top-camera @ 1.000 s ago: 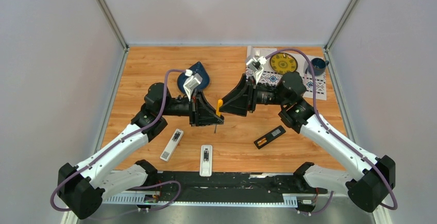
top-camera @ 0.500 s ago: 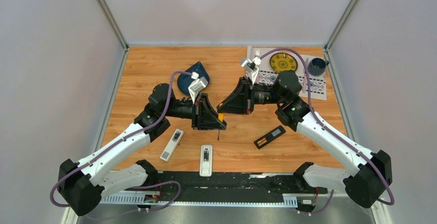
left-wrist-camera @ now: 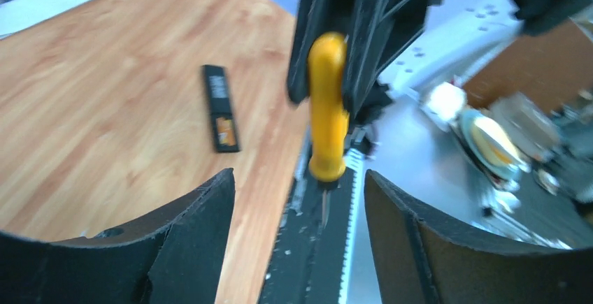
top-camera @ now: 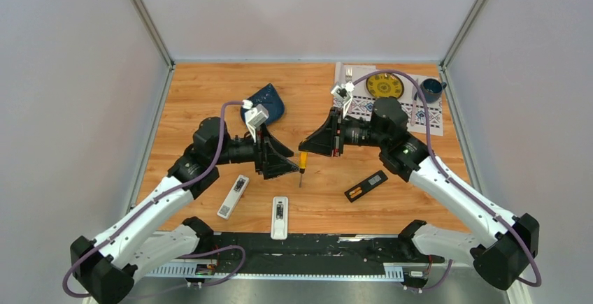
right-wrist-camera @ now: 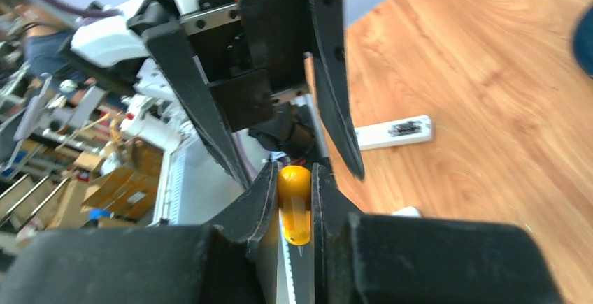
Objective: Unload the batteries from the remote control
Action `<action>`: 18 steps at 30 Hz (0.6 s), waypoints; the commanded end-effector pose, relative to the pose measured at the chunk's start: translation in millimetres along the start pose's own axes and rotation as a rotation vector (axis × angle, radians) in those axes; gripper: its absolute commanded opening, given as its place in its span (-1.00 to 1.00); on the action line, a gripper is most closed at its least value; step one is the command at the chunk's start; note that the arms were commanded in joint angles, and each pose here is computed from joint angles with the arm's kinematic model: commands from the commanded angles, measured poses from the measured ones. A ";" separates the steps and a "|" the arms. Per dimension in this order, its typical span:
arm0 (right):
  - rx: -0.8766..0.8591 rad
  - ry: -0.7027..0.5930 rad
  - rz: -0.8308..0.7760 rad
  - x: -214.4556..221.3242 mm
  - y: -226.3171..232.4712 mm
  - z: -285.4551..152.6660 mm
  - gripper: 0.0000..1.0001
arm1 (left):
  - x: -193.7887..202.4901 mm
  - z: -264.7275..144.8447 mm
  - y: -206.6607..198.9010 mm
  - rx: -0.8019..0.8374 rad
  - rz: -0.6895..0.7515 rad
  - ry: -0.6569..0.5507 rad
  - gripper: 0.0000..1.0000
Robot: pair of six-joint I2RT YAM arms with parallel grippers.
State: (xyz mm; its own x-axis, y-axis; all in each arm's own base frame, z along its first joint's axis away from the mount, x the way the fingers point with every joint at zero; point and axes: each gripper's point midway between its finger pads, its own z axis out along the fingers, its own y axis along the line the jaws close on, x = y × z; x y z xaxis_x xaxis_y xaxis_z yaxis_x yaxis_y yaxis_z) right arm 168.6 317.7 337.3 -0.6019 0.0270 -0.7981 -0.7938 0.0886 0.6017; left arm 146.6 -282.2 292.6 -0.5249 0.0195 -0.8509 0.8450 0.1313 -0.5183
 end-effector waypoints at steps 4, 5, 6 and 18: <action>0.354 -0.111 0.020 -2.0 -61.4 -37.9 -1.00 | 39.9 -39.5 71.1 -0.440 -0.025 -0.067 0.92; 0.388 -0.120 0.027 -1.0 -68.8 -43.4 -1.00 | 50.3 -47.5 82.3 -0.514 -0.050 -0.057 0.93; 0.413 -0.126 0.039 0.6 -74.2 -47.2 -1.00 | 63.7 -53.4 92.4 -0.573 -0.097 -0.036 0.92; 0.544 -0.159 0.189 24.9 -117.5 -78.2 -1.00 | 177.0 -73.6 136.4 -0.879 -0.395 0.267 0.86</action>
State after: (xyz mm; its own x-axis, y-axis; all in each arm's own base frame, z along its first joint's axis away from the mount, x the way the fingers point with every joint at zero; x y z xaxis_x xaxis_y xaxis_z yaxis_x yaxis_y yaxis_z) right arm 239.2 233.9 248.3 -0.6785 0.2110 -0.7036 -0.5054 0.5611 0.6556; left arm 168.7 -187.2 99.4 -0.7971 0.0091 -0.6038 0.3518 0.8197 -0.4521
